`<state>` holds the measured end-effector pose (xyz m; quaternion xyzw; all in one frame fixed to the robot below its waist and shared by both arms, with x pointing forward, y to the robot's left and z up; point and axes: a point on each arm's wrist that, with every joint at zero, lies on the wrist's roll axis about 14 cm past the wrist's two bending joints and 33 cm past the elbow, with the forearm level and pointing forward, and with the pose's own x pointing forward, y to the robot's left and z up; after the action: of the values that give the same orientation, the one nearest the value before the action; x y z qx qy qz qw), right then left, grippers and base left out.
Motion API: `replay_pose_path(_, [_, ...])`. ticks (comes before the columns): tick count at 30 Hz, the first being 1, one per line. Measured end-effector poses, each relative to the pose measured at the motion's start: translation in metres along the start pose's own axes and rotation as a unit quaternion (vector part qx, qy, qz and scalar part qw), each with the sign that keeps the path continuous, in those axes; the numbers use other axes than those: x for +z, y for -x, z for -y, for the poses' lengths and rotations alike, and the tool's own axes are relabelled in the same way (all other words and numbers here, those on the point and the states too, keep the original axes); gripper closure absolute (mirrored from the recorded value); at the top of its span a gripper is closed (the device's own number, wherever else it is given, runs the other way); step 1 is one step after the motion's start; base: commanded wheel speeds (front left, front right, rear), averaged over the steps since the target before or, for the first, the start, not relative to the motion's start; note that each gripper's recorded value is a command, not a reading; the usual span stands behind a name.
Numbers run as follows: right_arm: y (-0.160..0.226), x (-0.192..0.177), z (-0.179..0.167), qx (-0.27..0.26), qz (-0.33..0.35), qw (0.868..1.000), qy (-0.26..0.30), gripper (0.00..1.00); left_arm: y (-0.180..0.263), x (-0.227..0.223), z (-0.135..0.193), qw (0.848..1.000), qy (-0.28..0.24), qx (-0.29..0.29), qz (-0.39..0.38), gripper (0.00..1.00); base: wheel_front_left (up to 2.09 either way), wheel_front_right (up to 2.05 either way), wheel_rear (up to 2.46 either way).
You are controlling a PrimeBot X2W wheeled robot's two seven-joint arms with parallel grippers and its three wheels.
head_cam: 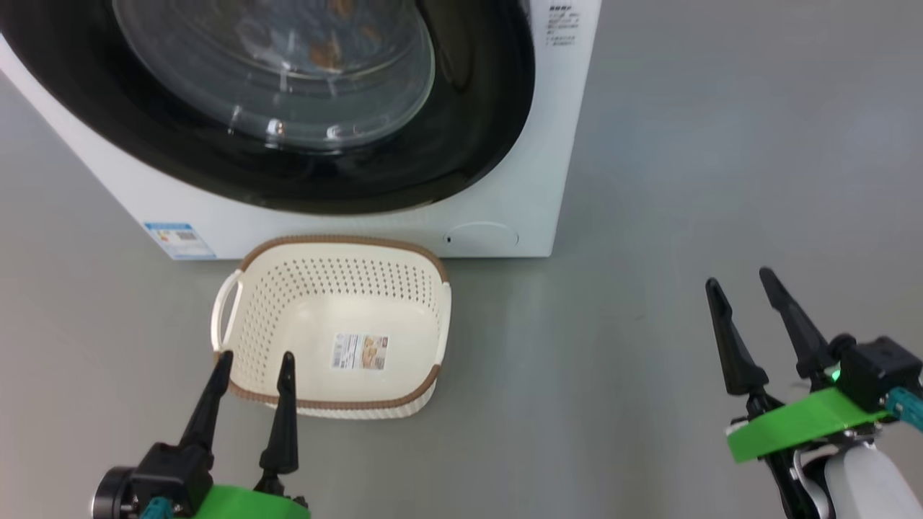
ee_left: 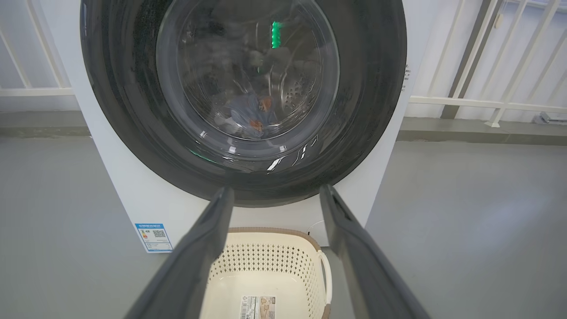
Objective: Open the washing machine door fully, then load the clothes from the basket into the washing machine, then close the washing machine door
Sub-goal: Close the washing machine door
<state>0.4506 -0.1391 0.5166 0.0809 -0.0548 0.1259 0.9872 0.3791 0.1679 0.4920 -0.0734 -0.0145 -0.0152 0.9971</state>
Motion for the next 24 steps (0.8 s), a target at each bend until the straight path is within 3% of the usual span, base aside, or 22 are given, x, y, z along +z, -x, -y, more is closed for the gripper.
replay_pose_path(12, [0.052, 0.017, 0.015, -0.060, 0.006, 0.998, -0.008, 0.00, 0.015, 0.004, 0.009, 1.000, -0.006, -0.021, -0.003, 0.00, 0.00, 0.00, 0.00])
replay_pose_path(24, [0.080, 0.021, 0.018, -0.085, -0.002, 0.996, 0.000, 0.00, 0.020, 0.013, 0.015, 1.000, -0.003, -0.029, 0.006, 0.00, 0.00, 0.00, 0.00])
